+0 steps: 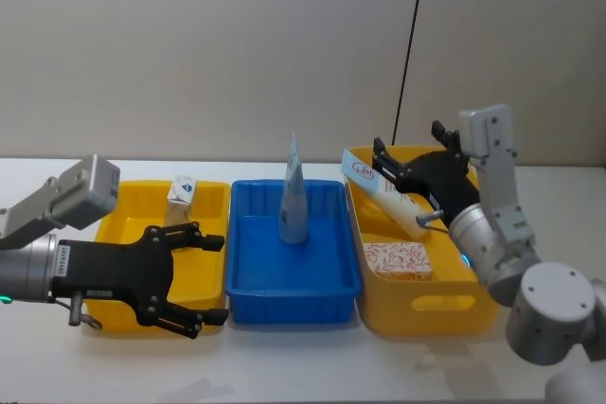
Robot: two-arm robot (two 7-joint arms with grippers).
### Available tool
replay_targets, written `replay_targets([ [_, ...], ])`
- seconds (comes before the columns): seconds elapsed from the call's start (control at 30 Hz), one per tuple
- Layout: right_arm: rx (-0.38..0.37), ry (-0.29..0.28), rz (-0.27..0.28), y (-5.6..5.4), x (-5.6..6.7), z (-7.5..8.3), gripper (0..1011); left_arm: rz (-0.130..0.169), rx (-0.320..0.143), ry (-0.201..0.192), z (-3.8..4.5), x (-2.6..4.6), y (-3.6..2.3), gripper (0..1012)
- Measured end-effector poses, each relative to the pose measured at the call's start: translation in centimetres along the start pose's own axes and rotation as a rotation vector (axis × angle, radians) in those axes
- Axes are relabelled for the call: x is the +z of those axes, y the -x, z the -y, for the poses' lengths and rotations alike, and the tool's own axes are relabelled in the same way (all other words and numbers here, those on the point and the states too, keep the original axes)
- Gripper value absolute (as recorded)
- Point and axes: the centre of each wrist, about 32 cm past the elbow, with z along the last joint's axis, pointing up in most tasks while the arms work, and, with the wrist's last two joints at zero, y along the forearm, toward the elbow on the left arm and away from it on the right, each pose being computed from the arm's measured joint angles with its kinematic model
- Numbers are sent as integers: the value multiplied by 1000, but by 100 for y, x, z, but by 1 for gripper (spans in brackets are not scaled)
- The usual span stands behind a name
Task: Bimanual collaborative sorting of washing and personal care products
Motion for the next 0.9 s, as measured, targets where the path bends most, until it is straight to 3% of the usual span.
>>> replay_targets([
  [0.4, 173, 4, -51, -142, -3, 257, 1000, 0, 0, 0, 0, 0, 0, 1001],
  [0.6, 288, 16, -78, -203, -57, 371, 1000, 0, 0, 0, 0, 0, 0, 1001],
  [0.9, 401, 23, -119, -248, -168, 472, 1000, 0, 0, 0, 0, 0, 0, 1002],
])
